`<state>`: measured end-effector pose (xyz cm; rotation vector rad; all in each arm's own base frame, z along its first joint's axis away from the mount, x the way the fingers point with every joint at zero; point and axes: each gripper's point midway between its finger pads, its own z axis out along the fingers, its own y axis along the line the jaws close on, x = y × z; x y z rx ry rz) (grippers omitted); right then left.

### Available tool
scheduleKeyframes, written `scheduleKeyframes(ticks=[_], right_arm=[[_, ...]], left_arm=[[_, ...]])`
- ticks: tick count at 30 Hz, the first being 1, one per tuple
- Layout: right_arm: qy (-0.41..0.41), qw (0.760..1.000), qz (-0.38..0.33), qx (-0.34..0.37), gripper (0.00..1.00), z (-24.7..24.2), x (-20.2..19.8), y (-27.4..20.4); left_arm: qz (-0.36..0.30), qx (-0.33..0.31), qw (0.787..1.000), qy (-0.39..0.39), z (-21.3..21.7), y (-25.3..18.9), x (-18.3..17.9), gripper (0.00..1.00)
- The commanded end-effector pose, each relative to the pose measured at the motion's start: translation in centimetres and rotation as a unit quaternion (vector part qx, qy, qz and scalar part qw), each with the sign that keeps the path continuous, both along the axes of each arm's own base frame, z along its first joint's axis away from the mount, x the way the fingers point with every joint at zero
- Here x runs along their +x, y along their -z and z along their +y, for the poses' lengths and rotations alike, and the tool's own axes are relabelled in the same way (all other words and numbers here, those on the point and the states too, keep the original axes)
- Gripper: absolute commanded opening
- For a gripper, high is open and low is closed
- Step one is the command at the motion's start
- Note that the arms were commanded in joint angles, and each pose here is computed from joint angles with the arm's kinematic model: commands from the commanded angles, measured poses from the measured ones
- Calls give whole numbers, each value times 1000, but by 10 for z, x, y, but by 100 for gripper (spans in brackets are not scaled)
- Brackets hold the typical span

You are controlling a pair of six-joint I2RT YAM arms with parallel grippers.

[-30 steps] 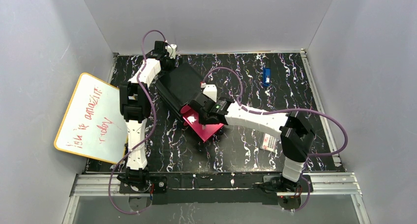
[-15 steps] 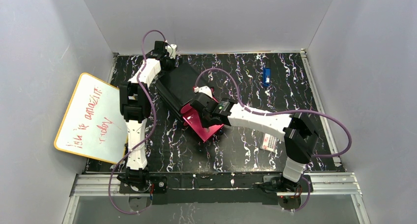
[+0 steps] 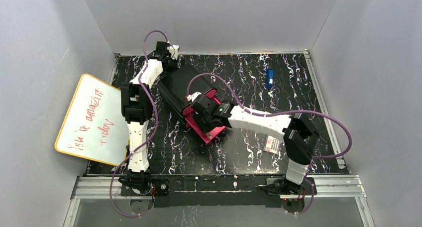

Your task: Organize the makeup

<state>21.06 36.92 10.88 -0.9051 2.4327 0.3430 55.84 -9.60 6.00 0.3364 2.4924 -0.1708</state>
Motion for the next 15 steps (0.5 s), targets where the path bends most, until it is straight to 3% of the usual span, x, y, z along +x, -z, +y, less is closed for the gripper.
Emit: scheduleKeyframes(ticks=[1,8,15], right_arm=[[-40,999,-10,10,53,7,-2,-8],[-12,998,-51,17,57,-8,6,-48],[92,991,-94,23,56,-72,18,-102]], left_arm=[[9,-11,1000,25,-17,-7,-8,99],[9,-10,1000,25,-17,-7,-8,98],[11,-11,1000,24,-17,-6,-8,98]])
